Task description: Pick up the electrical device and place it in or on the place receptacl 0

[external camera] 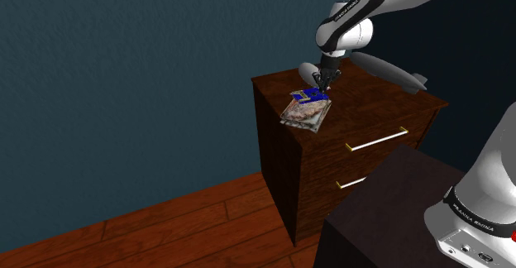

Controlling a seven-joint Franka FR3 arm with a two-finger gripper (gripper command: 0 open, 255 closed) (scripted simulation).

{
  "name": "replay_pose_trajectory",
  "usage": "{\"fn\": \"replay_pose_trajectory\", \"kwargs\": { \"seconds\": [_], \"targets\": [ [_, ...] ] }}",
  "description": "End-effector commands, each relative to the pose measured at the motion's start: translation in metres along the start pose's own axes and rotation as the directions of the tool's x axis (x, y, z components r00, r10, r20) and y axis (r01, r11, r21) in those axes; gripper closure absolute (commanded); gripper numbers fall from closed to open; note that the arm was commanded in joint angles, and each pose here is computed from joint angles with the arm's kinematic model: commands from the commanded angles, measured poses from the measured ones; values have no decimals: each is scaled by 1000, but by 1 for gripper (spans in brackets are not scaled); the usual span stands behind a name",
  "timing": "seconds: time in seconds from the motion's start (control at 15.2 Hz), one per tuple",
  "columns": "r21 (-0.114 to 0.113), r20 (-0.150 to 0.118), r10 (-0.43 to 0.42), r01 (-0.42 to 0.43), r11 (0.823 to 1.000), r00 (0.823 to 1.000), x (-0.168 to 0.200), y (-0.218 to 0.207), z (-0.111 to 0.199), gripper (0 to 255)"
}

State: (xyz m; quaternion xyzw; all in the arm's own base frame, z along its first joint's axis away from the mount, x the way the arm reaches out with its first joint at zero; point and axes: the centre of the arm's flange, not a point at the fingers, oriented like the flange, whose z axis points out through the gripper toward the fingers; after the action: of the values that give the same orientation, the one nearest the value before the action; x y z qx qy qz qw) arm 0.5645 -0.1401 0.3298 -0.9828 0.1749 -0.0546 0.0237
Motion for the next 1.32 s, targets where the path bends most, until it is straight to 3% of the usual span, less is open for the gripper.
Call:
{"fn": "replay_pose_trajectory", "kwargs": {
  "seconds": [0.0, 0.26, 0.79, 0.86, 1.19, 1.25],
  "targets": [
    [0, -1, 0, 0, 1000, 1000, 0, 1, 11, 255],
    [0, -1, 0, 0, 1000, 1000, -2, 2, 32, 255],
    [0, -1, 0, 0, 1000, 1000, -2, 2, 32, 255],
    [0, -1, 0, 0, 1000, 1000, -2, 2, 32, 0],
    [0, -1, 0, 0, 1000, 1000, -2, 2, 32, 0],
    [0, -1, 0, 0, 1000, 1000, -2, 2, 19, 0]
  ]
}}
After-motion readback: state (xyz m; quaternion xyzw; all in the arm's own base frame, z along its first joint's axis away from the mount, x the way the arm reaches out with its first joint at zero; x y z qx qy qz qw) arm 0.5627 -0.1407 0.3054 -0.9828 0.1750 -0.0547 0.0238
